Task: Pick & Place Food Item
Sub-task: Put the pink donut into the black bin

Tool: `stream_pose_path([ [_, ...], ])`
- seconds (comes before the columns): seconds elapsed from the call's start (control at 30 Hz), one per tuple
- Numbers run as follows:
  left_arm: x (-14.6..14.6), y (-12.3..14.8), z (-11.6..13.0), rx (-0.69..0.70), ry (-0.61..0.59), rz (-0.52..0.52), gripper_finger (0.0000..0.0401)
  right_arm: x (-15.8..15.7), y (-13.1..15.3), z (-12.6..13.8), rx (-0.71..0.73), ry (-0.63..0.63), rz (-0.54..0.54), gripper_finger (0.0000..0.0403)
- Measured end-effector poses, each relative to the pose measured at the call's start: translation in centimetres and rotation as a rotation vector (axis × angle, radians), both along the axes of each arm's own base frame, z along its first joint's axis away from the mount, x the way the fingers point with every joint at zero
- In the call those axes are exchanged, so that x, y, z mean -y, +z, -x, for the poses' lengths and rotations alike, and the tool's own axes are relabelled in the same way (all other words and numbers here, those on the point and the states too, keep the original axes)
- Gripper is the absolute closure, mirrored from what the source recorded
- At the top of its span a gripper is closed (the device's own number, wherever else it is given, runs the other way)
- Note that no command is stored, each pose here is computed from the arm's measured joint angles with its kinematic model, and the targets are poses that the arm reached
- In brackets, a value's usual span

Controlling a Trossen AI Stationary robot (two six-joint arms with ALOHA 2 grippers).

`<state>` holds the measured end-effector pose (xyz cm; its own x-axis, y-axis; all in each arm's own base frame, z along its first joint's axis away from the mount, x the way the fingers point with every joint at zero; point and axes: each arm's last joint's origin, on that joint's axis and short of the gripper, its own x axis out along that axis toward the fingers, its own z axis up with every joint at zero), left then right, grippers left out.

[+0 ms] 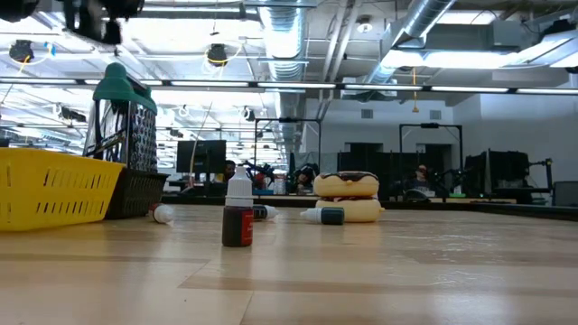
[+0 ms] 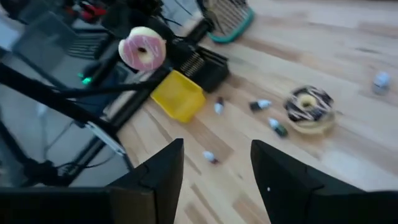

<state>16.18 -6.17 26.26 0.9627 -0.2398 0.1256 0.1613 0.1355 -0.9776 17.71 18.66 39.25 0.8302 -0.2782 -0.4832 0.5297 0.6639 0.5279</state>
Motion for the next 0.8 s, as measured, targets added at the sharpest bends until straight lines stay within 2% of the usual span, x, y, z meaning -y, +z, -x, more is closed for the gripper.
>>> stream_pose_path([
  [0.1,0.1,0.9,-0.3,0.110,0.001,0.031,0.0299,0.6,1.6,-0.8,0.068,0.052,0.012,0.0223],
  [0.27,0.5,1.5,-1.0,0.227,-0.033,0.068,0.0299,2.2,4.7,-2.3,0.183,0.209,0.037,0.0223],
  [0.47,0.6,2.7,-1.3,0.449,0.004,0.147,0.0299,4.2,7.1,-4.9,0.333,0.370,0.162,0.0223],
  [0.6,0.8,4.9,-2.0,0.577,0.027,0.153,0.0299,5.6,7.1,-7.0,0.334,0.381,0.291,0.0223],
  [0.8,1.3,8.8,-3.1,0.702,0.075,0.118,0.0299,6.1,6.5,-10.0,0.315,0.386,0.589,0.0223],
])
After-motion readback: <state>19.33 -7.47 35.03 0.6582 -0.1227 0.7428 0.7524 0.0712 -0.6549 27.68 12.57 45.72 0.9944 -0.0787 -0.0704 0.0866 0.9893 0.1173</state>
